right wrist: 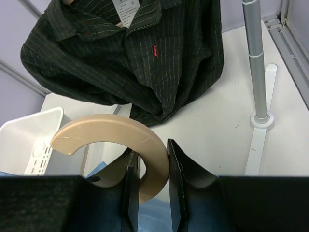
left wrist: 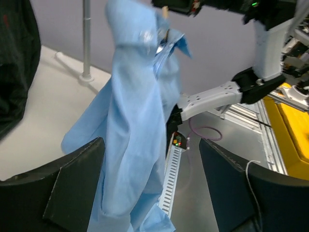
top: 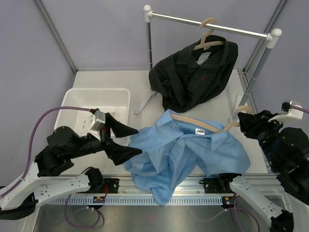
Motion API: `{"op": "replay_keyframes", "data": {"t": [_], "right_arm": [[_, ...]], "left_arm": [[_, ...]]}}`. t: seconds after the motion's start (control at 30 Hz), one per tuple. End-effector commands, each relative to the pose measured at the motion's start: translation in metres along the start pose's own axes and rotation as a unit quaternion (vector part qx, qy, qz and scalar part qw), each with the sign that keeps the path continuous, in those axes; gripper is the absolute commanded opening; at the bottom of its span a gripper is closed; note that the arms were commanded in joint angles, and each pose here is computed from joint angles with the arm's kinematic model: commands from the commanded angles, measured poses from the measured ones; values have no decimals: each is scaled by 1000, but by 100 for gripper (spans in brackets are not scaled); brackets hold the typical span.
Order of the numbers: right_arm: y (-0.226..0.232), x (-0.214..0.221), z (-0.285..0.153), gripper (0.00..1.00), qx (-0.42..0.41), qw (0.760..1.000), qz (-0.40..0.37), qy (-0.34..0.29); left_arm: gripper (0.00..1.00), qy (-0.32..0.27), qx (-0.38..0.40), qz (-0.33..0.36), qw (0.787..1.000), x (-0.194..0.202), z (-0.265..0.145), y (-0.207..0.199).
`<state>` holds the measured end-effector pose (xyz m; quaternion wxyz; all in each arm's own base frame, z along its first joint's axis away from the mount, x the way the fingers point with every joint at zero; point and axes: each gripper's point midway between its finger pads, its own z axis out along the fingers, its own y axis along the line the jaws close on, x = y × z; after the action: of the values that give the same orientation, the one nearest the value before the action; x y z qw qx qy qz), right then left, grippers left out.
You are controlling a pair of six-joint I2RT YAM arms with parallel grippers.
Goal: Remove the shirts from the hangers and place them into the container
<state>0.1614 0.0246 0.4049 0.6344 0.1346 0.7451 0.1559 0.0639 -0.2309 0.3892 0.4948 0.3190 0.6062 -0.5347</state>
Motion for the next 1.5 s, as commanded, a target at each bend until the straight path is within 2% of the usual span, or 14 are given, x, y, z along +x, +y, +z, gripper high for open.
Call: {"op": "replay_keyframes", "data": {"t": [0.0,0.07,0.23,0.53,0.63,0.67,0.73,0.77,0.87,1.0,1.13,1.23,1.3,1.47], "right_arm": [[21,-13,3,0,-49,998,-20,-18],[23,-13,2,0,-57,998,-27,-19],[34,-16,-9,0,-97,995,-24,-20],[47,-26,-24,0,-140,989,-20,-30],[47,-30,-28,0,-144,989,-16,-37],[46,-32,-28,0,-141,989,-16,-40],[46,-36,-30,0,-140,989,-17,-44],[46,-36,-29,0,-139,989,-18,-45],[44,-40,-29,0,-131,990,-20,-50],[36,-38,-25,0,-108,993,-23,-47],[19,-39,-22,0,-57,997,6,-56],[10,-40,-23,0,-33,994,69,-73],[12,-38,-23,0,-48,989,112,-86],[36,-25,-16,0,-108,967,219,-73]], "left_arm": [[89,-31,89,66,993,-37,-10,-39],[93,-23,91,74,993,-42,-4,-40],[94,-3,94,68,993,-38,16,-37],[96,41,104,42,993,-4,44,-25],[95,57,101,32,993,7,48,-21],[91,60,101,30,993,9,48,-20],[73,69,102,24,992,14,48,-20],[49,73,105,22,992,15,47,-21],[3,76,89,17,993,16,45,-17],[0,58,61,10,996,9,38,-12],[0,-4,-21,-11,1000,-10,29,11],[0,-74,-1,-31,997,-25,19,4],[0,-114,27,-47,992,-36,16,-7],[0,-102,104,-87,986,-12,38,-20]]}}
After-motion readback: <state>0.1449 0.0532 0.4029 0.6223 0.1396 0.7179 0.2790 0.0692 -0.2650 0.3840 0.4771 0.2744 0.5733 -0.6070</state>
